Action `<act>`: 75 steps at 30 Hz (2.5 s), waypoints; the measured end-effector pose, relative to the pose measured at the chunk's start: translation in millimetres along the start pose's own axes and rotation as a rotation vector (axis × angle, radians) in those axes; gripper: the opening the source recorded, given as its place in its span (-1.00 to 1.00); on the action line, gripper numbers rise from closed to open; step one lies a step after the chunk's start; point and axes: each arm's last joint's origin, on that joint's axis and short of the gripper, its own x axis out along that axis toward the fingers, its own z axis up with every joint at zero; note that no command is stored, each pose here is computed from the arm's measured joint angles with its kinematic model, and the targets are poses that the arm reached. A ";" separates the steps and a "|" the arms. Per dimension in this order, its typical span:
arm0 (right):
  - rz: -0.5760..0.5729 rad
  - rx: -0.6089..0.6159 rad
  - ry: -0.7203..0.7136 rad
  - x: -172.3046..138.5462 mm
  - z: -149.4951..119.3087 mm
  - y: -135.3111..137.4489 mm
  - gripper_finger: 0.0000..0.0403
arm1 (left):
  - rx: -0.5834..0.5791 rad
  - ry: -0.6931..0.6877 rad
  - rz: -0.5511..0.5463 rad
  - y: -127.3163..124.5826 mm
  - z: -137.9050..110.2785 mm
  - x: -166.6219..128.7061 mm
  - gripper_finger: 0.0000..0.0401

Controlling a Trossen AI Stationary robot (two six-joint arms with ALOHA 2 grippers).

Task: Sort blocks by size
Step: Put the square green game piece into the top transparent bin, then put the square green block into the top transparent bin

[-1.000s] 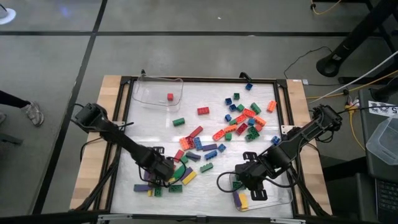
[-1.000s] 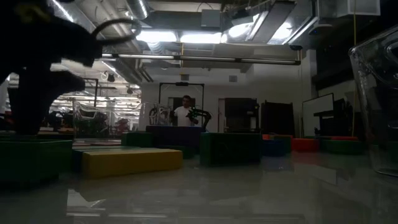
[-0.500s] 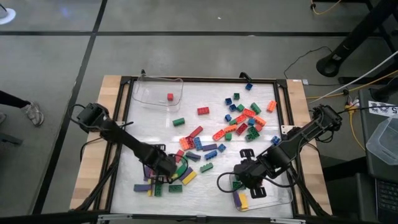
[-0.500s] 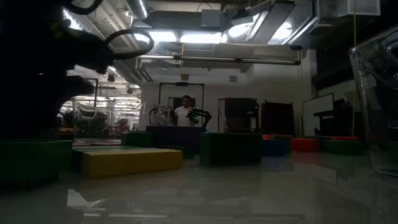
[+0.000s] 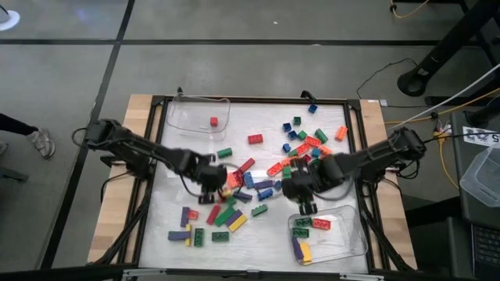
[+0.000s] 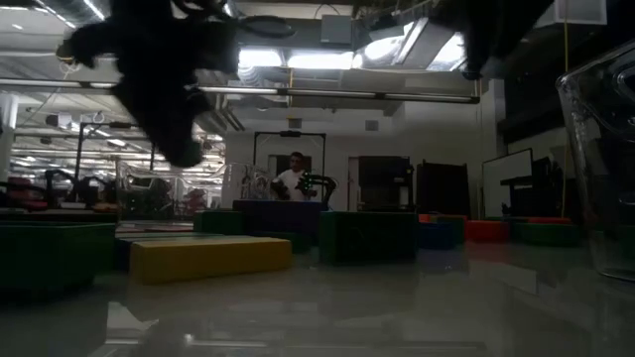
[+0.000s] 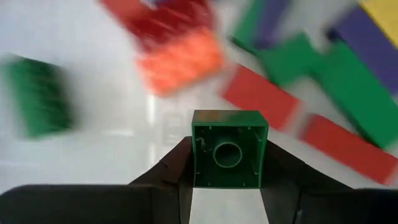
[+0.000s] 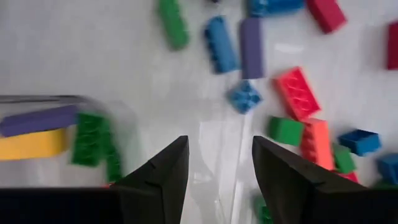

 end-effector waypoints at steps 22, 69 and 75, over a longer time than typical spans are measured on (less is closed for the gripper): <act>0.006 0.171 0.094 88.0 -37.8 -81.9 -0.12 | -0.284 -0.138 0.528 182.5 -6.0 -27.1 -0.32; -0.065 0.121 0.174 127.1 -25.0 -84.6 -0.12 | -0.400 -0.067 0.447 201.9 -13.5 -2.7 0.06; -0.077 0.118 0.160 117.6 -16.9 -85.9 -0.12 | -0.414 -0.070 0.447 201.9 -13.5 -2.7 0.06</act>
